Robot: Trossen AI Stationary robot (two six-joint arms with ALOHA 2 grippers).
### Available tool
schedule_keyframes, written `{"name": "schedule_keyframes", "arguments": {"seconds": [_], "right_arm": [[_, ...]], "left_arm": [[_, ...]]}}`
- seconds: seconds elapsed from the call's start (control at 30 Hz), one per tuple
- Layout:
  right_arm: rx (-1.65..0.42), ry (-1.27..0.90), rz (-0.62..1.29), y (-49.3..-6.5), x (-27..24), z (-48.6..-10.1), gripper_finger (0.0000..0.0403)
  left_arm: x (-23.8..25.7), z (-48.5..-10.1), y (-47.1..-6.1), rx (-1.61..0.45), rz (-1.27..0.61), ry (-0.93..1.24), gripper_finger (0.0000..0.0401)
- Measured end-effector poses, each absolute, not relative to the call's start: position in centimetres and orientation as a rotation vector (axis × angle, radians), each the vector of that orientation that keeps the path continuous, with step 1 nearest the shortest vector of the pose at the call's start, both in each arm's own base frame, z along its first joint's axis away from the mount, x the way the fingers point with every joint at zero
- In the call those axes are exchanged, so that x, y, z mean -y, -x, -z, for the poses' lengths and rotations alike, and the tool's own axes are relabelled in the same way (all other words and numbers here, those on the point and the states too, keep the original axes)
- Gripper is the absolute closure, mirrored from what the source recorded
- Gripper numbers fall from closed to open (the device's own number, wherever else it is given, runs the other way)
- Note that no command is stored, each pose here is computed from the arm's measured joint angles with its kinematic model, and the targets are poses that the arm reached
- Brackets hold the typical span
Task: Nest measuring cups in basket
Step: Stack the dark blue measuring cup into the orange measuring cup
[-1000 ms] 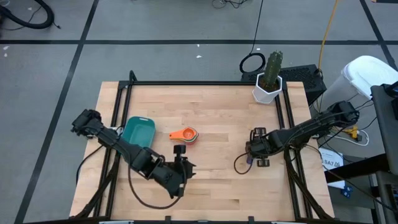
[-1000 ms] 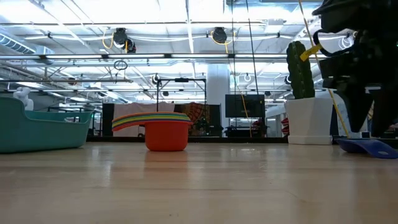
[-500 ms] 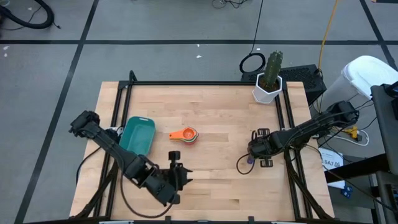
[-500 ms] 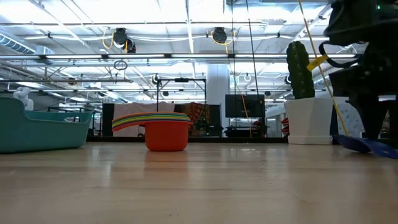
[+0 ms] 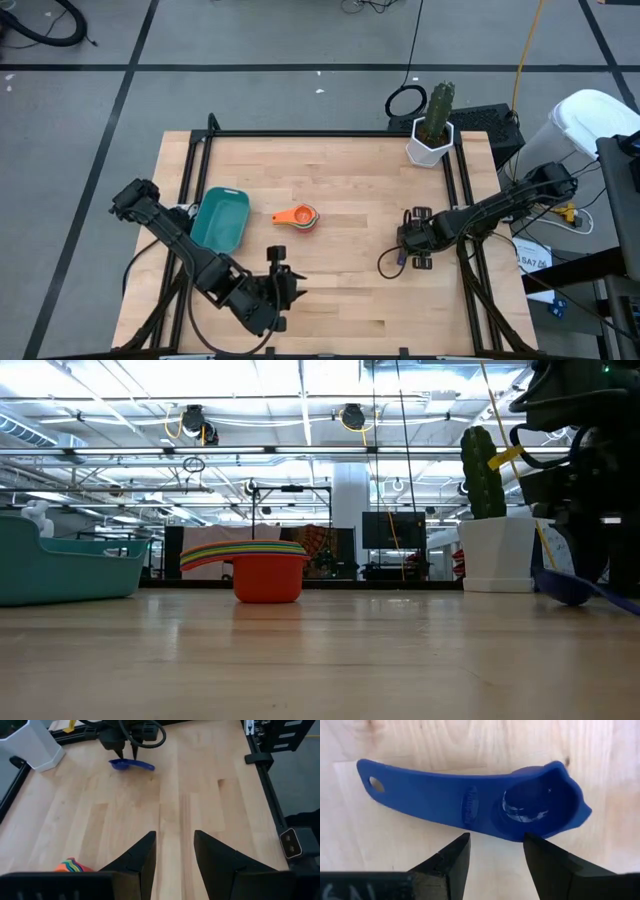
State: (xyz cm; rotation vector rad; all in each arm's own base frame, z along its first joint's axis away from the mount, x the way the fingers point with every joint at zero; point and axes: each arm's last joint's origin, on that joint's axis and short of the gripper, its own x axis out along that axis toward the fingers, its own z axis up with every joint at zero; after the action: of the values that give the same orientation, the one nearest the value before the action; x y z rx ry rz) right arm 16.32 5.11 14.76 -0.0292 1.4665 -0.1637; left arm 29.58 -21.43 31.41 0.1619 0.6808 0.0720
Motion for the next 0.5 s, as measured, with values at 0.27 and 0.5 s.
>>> {"name": "schedule_keyframes", "arguments": {"seconds": [0.27,0.5], "right_arm": [[-1.387,-0.038,0.183,-17.4,-5.5,-15.5,0.0227],[-1.095,-0.201,0.24,-19.8,-6.1,-16.3,0.0227]], "left_arm": [[20.9,-31.4,-29.9,-0.683,-0.085,-0.164,0.0265],[21.0,-31.4,-29.9,-0.682,-0.087,-0.157,0.0265]]}}
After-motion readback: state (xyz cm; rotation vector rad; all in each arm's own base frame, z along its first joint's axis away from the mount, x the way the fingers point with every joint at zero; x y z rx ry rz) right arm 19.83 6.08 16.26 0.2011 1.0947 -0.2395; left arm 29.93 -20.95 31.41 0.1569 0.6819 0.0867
